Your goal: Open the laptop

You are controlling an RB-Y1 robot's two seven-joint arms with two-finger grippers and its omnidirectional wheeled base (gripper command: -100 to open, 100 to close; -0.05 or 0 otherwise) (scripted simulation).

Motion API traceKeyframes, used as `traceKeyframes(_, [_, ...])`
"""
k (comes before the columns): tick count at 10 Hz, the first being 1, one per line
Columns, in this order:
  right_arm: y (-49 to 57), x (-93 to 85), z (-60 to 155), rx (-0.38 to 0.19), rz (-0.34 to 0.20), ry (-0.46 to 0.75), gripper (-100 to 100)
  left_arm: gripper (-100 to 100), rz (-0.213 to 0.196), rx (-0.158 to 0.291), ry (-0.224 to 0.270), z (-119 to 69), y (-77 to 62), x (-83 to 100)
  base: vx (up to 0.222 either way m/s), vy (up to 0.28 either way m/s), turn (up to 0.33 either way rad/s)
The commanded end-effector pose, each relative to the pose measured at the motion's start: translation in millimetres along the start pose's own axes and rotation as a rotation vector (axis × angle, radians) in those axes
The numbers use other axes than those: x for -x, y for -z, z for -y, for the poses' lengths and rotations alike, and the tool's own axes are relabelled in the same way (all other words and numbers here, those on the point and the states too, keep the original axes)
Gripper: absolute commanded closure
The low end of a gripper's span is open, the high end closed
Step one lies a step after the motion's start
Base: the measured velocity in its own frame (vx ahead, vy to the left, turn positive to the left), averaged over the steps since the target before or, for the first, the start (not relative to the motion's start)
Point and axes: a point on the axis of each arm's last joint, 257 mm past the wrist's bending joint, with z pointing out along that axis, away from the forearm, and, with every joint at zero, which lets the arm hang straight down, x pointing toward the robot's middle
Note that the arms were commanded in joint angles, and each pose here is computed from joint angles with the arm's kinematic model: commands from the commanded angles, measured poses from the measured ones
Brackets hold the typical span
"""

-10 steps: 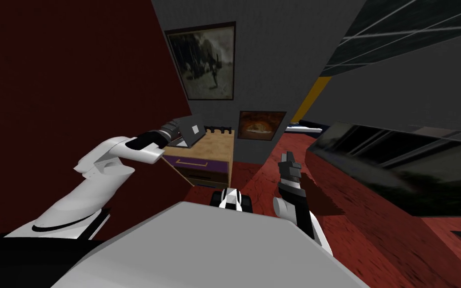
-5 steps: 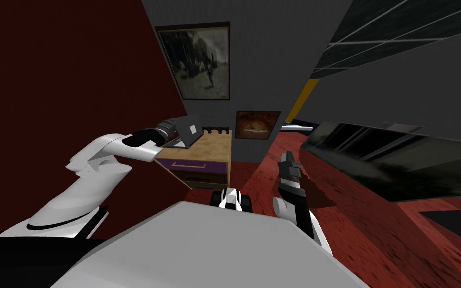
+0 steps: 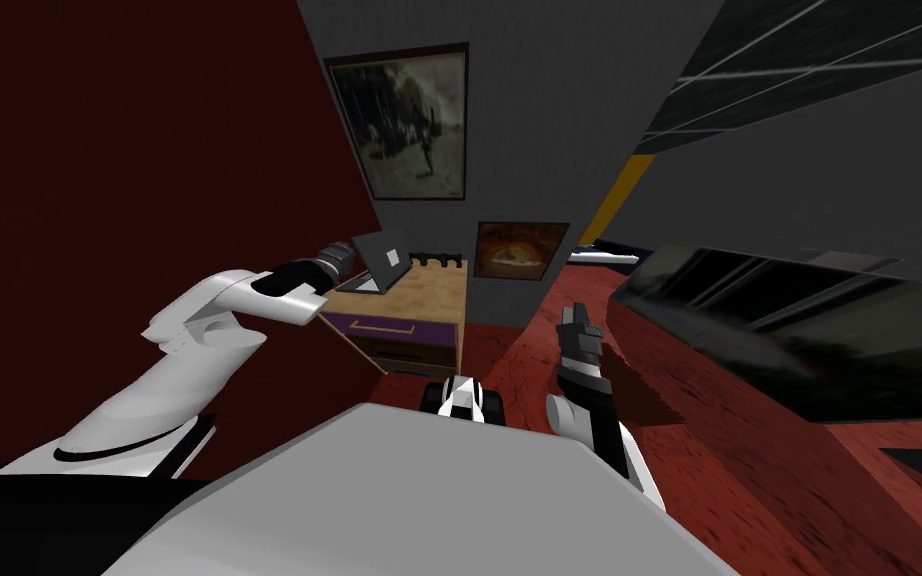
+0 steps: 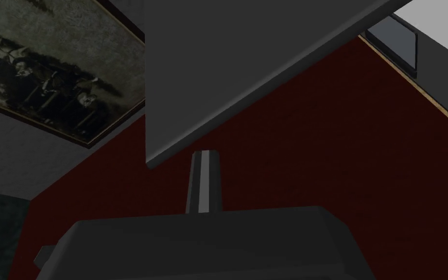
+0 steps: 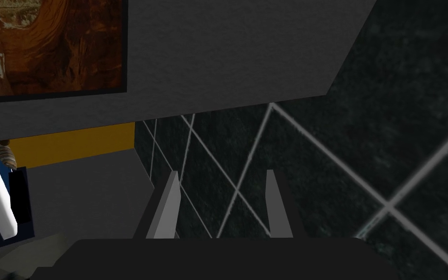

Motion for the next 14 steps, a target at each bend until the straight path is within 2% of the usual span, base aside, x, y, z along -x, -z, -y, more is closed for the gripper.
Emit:
traceKeyframes(1, [0.0, 0.0, 0.0, 0.000, 0.000, 0.000, 0, -100, 0.024, 0.026, -0.104, -10.9, -5.9, 5.5, -0.017, -0.008, -0.097])
traceKeyframes(2, [0.0, 0.0, 0.0, 0.000, 0.000, 0.000, 0, -100, 0.033, 0.037, -0.144, -15.4, -7.9, 7.9, -0.017, -0.011, -0.132])
traceKeyframes(3, [0.0, 0.0, 0.0, 0.000, 0.000, 0.000, 0, -100, 0.027, 0.029, -0.117, -12.4, -7.4, 5.6, -0.007, -0.004, -0.030])
traceKeyframes(6, [0.0, 0.0, 0.0, 0.000, 0.000, 0.000, 0, -100, 0.066, 0.061, -0.124, -21.5, -21.4, 25.4, -0.020, 0.020, -0.161])
traceKeyframes(7, [0.0, 0.1, 0.0, 0.000, 0.000, 0.000, 0, -100, 0.059, 0.056, -0.124, -20.5, -19.7, 23.3, -0.010, 0.013, -0.020])
traceKeyframes(8, [0.1, 0.1, 0.1, 0.000, 0.000, 0.000, 0, 100, 0.047, 0.046, -0.124, -17.2, -14.6, 15.5, 0.011, -0.006, 0.181])
traceKeyframes(10, [0.1, 0.1, 0.1, 0.000, 0.000, 0.000, 0, 100, 0.028, 0.031, -0.123, -12.9, -7.6, 5.8, 0.030, -0.022, 0.164])
traceKeyframes(11, [0.1, 0.1, 0.1, 0.000, 0.000, 0.000, 0, 100, 0.040, 0.028, -0.133, -9.8, -10.5, 11.5, 0.012, -0.010, 0.033])
traceKeyframes(12, [0.1, 0.1, 0.1, 0.000, 0.000, 0.000, 0, 100, 0.032, 0.047, -0.054, -12.8, -11.9, 12.7, -0.005, 0.061, -0.029])
traceKeyframes(14, [0.1, 0.1, 0.1, 0.000, 0.000, 0.000, 0, 100, 0.022, 0.066, 0.024, -16.1, -13.6, 13.1, 0.007, 0.108, -0.034])
